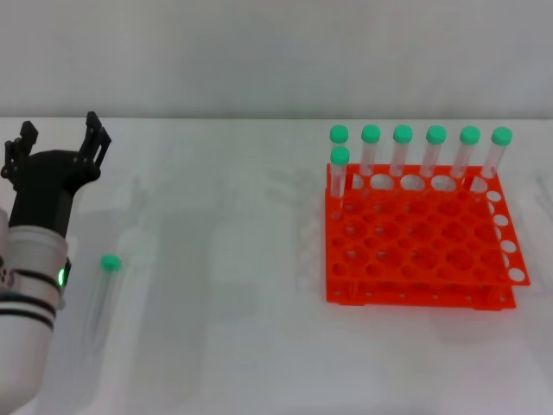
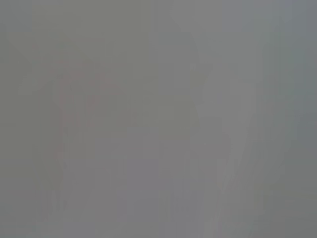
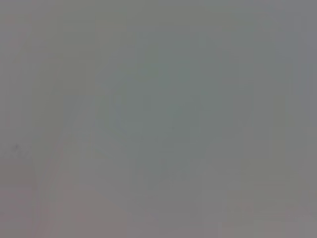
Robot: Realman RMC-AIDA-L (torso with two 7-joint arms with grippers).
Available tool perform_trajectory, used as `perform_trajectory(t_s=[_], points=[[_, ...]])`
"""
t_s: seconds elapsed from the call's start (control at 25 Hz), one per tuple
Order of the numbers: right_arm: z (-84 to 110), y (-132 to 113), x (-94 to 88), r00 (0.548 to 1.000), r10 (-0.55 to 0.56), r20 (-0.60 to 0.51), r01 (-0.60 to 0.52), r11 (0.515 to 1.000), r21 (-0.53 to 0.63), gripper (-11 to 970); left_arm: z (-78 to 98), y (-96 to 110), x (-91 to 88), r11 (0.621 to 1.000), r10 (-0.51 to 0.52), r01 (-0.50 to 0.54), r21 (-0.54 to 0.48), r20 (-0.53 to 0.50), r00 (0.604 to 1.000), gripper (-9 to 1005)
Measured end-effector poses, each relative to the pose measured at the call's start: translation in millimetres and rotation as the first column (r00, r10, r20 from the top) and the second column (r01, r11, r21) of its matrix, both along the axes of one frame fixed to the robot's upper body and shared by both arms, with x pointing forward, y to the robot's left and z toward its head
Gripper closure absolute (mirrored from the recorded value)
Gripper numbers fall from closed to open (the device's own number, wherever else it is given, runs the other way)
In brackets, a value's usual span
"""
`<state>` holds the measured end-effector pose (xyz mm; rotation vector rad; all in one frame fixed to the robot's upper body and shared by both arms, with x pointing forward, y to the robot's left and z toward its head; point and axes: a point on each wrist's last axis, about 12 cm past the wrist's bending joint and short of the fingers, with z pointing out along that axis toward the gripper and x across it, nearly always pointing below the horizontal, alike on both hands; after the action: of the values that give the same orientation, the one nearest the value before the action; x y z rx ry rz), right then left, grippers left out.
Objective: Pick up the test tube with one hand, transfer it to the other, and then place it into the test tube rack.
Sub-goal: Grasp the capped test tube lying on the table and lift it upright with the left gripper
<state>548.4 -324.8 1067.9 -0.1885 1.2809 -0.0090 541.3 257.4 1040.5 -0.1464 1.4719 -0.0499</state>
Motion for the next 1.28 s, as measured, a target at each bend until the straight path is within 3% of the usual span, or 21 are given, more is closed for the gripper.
perform_trajectory(t_s=[0.08, 0.12, 0.24, 0.4, 0.56, 0.64, 0.92, 1.08, 1.28], points=[[-0.3, -0.6, -0.2, 1.000, -0.001, -0.002, 0.001, 1.000, -0.001, 137, 2.1, -1.7, 2.2, 1.000, 0.006, -0.006, -0.026, -0.001, 1.000, 112], [-0.4, -1.0, -0.3, 1.000, -0.002, -0.003, 0.002, 1.000, -0.002, 137, 8.1, -4.9, 10.8, 0.996, 0.016, -0.017, -0.092, -0.020, 1.000, 112], [-0.6, -1.7, -0.5, 1.000, -0.005, -0.004, 0.005, 1.000, -0.002, 138, 17.3, -6.3, 27.6, 0.987, -0.017, 0.003, -0.158, -0.084, 0.996, 113], [0.4, -1.2, 0.5, 1.000, -0.003, 0.001, 0.003, 1.000, -0.002, 138, 31.2, -0.3, 52.3, 0.978, -0.102, 0.058, -0.198, -0.218, 0.971, 114], [1.6, -0.7, 2.2, 1.000, -0.001, 0.003, 0.001, 1.000, -0.004, 138, 42.5, 2.1, 64.9, 0.973, -0.160, 0.098, -0.209, -0.308, 0.938, 115], [1.7, -0.8, 2.4, 1.000, -0.001, 0.003, 0.001, 1.000, -0.005, 138, 56.3, 6.3, 73.0, 0.967, -0.213, 0.133, -0.218, -0.405, 0.889, 115], [0.2, -0.6, 4.0, 1.000, -0.004, -0.014, 0.004, 1.000, -0.007, 138, 96.4, 20.2, 74.4, 0.953, -0.301, 0.225, -0.203, -0.561, 0.771, 117], [0.0, -0.5, 5.2, 1.000, -0.005, -0.020, 0.005, 1.000, -0.008, 138, 113.5, 26.2, 65.9, 0.936, -0.351, 0.281, -0.212, -0.634, 0.689, 117], [1.1, 0.9, 6.5, 1.000, -0.002, -0.016, 0.002, 1.000, -0.007, 138, 122.6, 32.3, 61.4, 0.926, -0.368, 0.293, -0.237, -0.743, 0.560, 119]])
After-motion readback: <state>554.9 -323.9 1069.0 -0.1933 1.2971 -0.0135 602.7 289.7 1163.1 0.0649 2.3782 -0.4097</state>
